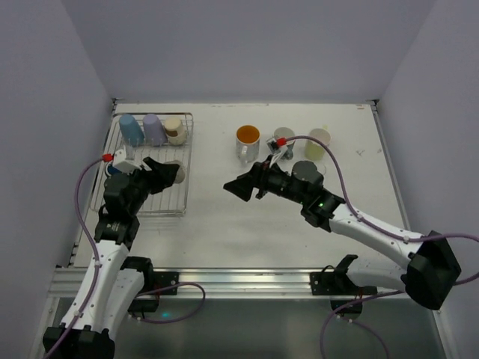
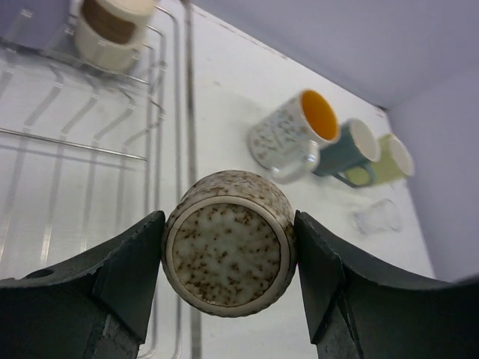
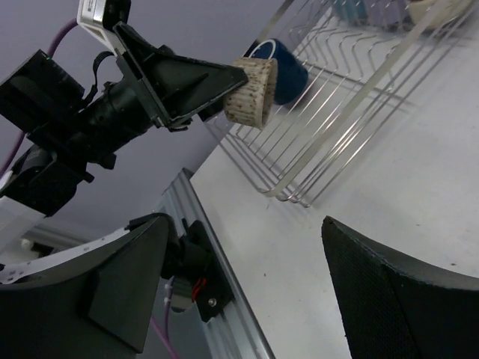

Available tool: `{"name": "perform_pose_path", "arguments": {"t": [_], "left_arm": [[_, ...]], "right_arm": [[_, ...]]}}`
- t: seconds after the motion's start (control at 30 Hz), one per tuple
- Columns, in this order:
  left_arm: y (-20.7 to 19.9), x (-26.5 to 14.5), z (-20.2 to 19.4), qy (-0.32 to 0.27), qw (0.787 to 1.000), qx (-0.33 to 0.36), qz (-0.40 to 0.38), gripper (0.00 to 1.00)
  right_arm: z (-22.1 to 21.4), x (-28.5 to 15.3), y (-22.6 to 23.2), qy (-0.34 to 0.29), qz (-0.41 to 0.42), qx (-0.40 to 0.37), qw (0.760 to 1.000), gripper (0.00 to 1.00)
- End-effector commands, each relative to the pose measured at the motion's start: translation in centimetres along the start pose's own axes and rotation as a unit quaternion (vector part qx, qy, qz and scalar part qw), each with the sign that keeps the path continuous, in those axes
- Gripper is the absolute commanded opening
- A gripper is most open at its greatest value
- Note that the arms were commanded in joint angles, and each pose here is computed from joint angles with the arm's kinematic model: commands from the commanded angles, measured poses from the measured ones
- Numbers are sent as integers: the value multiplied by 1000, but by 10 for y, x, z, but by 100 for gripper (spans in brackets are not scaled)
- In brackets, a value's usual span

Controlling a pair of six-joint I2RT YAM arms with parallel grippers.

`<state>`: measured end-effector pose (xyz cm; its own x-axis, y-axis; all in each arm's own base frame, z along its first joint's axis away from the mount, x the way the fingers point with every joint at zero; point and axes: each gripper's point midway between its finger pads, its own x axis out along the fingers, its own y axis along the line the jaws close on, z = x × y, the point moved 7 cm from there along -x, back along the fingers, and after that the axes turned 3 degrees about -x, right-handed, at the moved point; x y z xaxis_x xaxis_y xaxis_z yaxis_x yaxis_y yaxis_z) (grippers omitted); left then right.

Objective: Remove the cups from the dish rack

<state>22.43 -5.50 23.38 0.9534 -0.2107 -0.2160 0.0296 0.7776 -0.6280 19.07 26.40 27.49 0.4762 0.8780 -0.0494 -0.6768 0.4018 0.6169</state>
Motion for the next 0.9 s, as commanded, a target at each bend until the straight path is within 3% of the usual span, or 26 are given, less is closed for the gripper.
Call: {"name": "perform_pose_path", "arguments": {"t": [0.0,0.27,0.53,0.87], "left_arm": [[-45,-18,-4,30,979,-53,-194,33],[-59,-34,-29,84,932,-153,-318,28],[-64,-38,-33,92,912,-187,-353,27],[-67,-44,-29,85,901,-222,-364,28]], "right_arm": [[19,27,28,-56,60,2,997,84],[3,52,43,-34,105,-3,994,75],[-1,71,61,-22,111,-4,994,71],[-10,83,68,-9,135,6,991,38]]}}
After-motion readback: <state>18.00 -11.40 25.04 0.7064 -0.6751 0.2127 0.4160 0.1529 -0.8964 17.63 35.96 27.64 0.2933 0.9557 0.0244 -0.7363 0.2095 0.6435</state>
